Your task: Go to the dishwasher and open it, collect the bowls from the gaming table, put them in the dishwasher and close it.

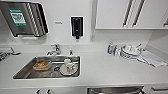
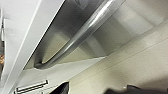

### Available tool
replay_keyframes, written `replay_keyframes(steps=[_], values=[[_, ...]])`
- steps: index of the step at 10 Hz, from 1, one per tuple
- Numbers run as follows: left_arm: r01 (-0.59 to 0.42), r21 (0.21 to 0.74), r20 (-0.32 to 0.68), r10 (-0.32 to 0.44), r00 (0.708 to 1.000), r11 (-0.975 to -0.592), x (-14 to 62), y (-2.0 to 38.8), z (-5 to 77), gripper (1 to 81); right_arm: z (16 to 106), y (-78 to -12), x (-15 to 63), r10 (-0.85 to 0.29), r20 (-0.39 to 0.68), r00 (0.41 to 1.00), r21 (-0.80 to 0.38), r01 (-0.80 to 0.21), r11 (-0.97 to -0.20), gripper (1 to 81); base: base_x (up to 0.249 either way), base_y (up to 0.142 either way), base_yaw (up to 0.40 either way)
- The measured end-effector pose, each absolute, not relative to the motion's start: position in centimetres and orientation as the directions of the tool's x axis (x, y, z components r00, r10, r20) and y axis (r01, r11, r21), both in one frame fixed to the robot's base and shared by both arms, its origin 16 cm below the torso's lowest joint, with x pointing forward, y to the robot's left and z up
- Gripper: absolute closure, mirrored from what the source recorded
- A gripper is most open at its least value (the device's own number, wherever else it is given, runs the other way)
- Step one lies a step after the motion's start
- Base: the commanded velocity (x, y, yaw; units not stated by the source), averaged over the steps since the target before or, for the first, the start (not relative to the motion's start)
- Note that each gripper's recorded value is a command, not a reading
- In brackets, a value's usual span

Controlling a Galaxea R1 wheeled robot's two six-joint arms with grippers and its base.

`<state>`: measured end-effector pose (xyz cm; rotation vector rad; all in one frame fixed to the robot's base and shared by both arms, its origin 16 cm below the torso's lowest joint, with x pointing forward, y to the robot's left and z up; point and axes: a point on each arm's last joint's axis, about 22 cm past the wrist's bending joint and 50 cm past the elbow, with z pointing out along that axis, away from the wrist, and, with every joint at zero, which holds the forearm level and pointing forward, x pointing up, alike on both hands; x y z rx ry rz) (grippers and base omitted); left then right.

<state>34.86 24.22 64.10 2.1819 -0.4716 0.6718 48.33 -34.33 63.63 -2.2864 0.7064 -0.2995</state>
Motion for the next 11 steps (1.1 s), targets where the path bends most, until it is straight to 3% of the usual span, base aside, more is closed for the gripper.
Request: replay_keyframes(steps=[3,6,11], values=[[-0.557,0.558,0.635,-0.115,0.764,-0.615,36.7,24.0,64.8,1.0,63.1,-32.8,51.5,-0.592,-0.057,0.804,-0.689,-0.461,-0.560,1.0,0.000,0.000,0.000],[-0.558,0.561,0.633,-0.117,0.765,-0.611,36.6,23.8,64.7,1.0,63.3,-36.1,53.8,-0.703,-0.113,0.702,-0.653,-0.586,-0.480,1.0,0.000,0.000,0.000],[-0.561,0.563,0.634,-0.118,0.764,-0.607,36.5,23.5,64.7,1.0,62.2,-35.9,54.9,-0.730,-0.141,0.669,-0.638,-0.625,-0.449,1.0,0.000,0.000,0.000]])
